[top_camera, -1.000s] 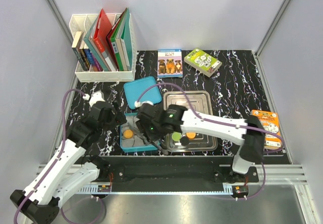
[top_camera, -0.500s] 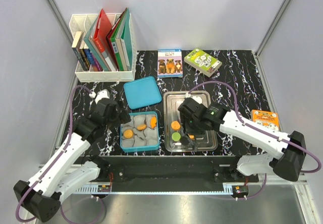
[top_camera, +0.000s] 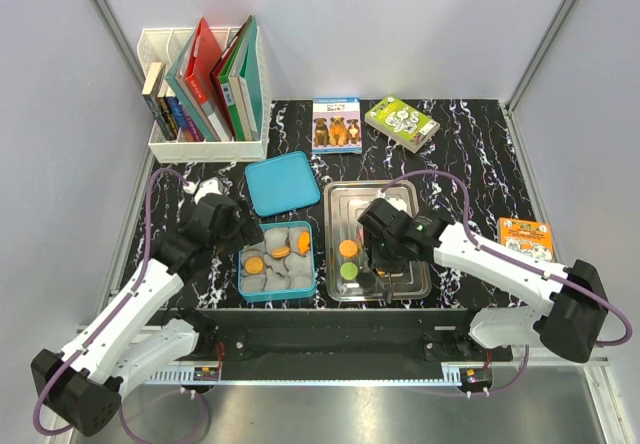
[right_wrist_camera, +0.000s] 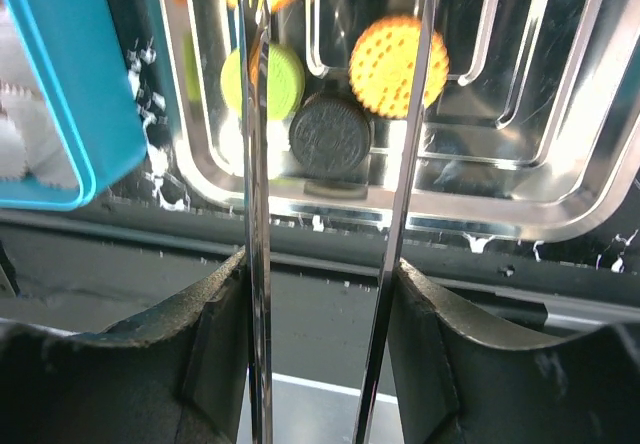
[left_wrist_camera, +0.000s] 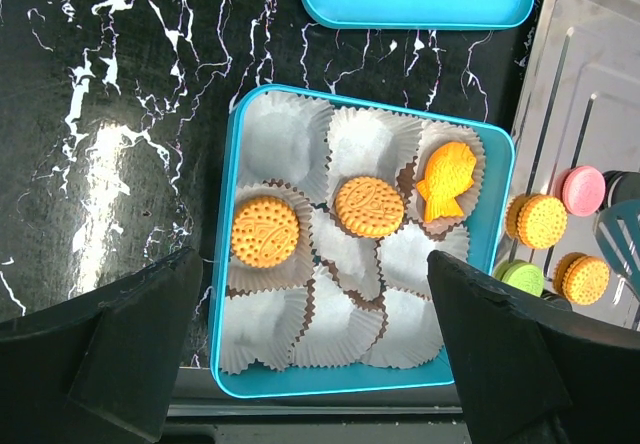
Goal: Pack the cookies
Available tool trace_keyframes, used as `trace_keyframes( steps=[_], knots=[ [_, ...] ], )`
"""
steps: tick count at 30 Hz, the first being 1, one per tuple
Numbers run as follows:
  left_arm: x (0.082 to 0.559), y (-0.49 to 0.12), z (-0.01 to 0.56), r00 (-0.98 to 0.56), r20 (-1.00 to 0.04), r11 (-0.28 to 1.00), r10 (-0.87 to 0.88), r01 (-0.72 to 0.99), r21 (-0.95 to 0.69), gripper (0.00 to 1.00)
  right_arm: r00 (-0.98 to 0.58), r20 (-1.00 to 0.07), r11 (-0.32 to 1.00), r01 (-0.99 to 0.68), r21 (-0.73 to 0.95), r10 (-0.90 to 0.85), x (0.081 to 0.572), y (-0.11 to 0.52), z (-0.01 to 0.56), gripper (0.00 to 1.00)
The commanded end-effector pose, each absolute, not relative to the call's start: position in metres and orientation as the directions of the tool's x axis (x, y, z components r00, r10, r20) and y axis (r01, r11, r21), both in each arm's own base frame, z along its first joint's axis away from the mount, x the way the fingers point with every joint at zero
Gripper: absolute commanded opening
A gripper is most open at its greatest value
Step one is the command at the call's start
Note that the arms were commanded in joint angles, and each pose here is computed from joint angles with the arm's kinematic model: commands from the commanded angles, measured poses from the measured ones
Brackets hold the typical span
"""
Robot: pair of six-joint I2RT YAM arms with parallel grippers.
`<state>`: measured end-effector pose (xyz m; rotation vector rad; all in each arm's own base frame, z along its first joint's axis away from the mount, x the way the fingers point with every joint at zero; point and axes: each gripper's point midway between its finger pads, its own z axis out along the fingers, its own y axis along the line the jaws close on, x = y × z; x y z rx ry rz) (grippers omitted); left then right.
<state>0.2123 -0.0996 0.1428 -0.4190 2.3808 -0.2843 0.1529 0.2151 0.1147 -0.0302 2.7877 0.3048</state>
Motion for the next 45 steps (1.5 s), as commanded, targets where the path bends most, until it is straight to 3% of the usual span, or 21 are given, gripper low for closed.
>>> trace_keyframes(
  steps=[1, 26, 45],
  knots=[
    [0.219, -0.106, 0.148, -0.693, -0.612, 0.917, -0.380, -0.199, -0.345, 0.99, -0.921, -0.375, 0.971, 0.016, 0.240, 0.108, 0.174, 0.210, 0.118, 0.57],
    [0.218, -0.105, 0.143, -0.699, -0.611, 0.922, -0.370, -0.198, -0.332, 0.99, -0.937, -0.301, 0.969, 0.110, 0.219, 0.175, 0.190, 0.186, 0.066, 0.56],
    [0.220, -0.106, 0.147, -0.695, -0.613, 0.920, -0.375, -0.197, -0.340, 0.99, -0.952, -0.253, 0.940, 0.080, 0.330, 0.170, 0.180, 0.203, 0.082, 0.55]
  ],
)
